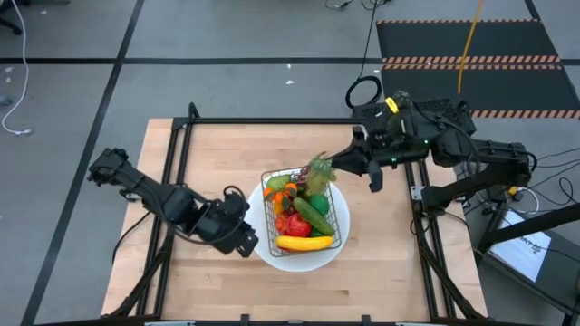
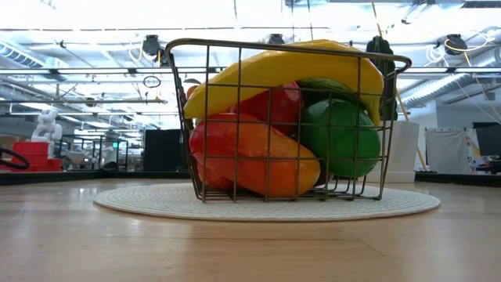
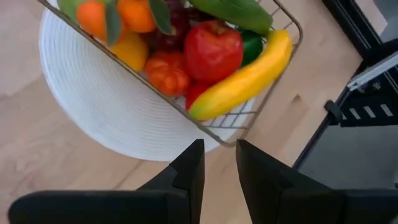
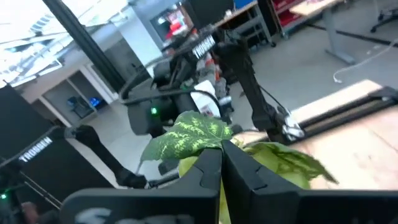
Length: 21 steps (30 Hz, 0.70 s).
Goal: Build produce basket
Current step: Put the green grapes into the black wire basket
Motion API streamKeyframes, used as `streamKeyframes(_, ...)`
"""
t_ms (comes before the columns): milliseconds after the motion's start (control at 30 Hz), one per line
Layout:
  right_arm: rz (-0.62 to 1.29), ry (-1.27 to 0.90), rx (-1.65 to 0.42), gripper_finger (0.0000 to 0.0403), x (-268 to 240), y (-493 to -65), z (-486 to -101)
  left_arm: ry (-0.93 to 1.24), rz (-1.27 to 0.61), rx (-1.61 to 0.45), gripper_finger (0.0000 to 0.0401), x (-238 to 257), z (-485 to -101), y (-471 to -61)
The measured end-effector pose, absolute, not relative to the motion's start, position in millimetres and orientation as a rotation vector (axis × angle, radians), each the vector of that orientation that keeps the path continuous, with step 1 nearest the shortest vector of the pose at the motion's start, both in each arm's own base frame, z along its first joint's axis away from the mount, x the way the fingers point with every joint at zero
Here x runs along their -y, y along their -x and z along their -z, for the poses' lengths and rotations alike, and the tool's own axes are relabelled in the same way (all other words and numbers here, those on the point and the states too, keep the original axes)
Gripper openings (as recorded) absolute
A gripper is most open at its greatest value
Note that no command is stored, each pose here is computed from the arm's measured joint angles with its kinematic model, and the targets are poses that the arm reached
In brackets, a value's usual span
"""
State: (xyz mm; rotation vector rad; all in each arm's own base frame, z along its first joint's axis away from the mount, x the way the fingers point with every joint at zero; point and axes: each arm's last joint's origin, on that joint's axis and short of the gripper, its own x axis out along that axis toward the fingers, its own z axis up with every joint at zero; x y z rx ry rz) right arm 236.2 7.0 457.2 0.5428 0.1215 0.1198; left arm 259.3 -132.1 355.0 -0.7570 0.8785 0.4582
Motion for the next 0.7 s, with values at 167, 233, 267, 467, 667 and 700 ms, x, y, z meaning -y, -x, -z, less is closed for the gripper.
streamKeyframes(167,-0.132,-0.538,-0.067,0.0000,-14.7,-236.4,-462.5,0.738,-0.452,-0.857,0.0093,145.8,-355.2,-251.1)
streamKeyframes(233,-0.131,-0.538,-0.049,0.0000,-17.7,-236.3,-464.1,0.726,-0.450,-0.853,0.0093,149.1,-355.1,-248.6)
streamKeyframes(267,-0.125,-0.538,-0.042,0.0000,-19.2,-236.0,-464.7,0.720,-0.450,-0.855,0.0093,150.2,-355.0,-247.5)
streamKeyframes(467,-0.140,-0.540,0.010,0.0000,-27.0,-235.4,-469.7,0.678,-0.469,-0.899,0.0093,154.3,-352.2,-238.4)
streamKeyframes(667,-0.122,-0.537,0.025,0.0000,-30.9,-235.1,-470.5,0.670,-0.483,-0.918,0.0093,156.9,-350.9,-233.4)
streamKeyframes(700,-0.121,-0.526,0.025,0.0000,-31.5,-235.0,-470.5,0.669,-0.483,-0.919,0.0093,157.4,-350.9,-232.8)
